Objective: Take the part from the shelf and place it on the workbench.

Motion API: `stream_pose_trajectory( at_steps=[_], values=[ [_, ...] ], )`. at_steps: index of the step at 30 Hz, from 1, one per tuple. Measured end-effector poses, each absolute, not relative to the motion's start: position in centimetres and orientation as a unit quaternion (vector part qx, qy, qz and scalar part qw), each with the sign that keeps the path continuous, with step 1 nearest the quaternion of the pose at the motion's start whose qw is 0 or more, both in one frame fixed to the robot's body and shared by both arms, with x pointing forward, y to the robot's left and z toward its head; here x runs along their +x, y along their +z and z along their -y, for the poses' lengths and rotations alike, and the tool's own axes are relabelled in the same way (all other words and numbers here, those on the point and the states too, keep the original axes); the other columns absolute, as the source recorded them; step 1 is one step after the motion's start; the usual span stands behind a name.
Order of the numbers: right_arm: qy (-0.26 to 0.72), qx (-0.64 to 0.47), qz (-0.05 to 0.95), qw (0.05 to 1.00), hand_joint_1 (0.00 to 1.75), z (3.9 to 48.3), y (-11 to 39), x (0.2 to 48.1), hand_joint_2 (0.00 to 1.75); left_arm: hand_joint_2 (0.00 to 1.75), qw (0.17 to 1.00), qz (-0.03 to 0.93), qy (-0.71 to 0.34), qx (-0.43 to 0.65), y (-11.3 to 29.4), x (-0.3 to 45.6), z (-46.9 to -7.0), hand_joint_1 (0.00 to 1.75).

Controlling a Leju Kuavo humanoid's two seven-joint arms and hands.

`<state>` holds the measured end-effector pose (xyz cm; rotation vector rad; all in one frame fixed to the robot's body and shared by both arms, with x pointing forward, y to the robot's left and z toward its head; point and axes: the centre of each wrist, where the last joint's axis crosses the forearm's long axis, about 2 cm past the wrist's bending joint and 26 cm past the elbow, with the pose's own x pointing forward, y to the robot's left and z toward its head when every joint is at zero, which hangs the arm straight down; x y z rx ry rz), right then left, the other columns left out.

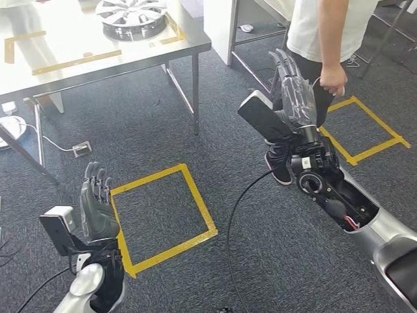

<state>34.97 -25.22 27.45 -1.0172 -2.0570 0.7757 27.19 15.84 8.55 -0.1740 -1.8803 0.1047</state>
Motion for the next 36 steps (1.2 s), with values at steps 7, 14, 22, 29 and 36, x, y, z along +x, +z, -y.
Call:
stream_pose_trajectory(
  at_steps=[7, 14, 22, 29, 36],
  values=[
    [0.301, -0.393, 0.796, 0.349, 0.00, 25.21, 27.54, 35.00, 0.00, 0.00, 0.584, 0.808, 0.046, -0.071, 8.66, 27.24, -15.86, 0.00],
    [0.305, -0.389, 0.797, 0.348, 0.00, 25.08, 27.38, 34.94, 0.00, 0.00, 0.587, 0.806, 0.044, -0.068, 8.38, 26.99, -16.10, 0.00],
    [0.304, -0.388, 0.798, 0.347, 0.00, 25.09, 27.47, 34.98, 0.00, 0.00, 0.585, 0.807, 0.045, -0.070, 8.49, 27.01, -15.99, 0.00],
    [0.304, -0.386, 0.797, 0.351, 0.00, 25.10, 27.30, 34.98, 0.00, 0.00, 0.586, 0.806, 0.046, -0.071, 8.41, 26.87, -15.93, 0.00],
    [0.302, -0.387, 0.799, 0.347, 0.00, 25.10, 27.59, 35.07, 0.00, 0.00, 0.585, 0.807, 0.046, -0.072, 8.51, 26.96, -15.90, 0.00]
  ],
)
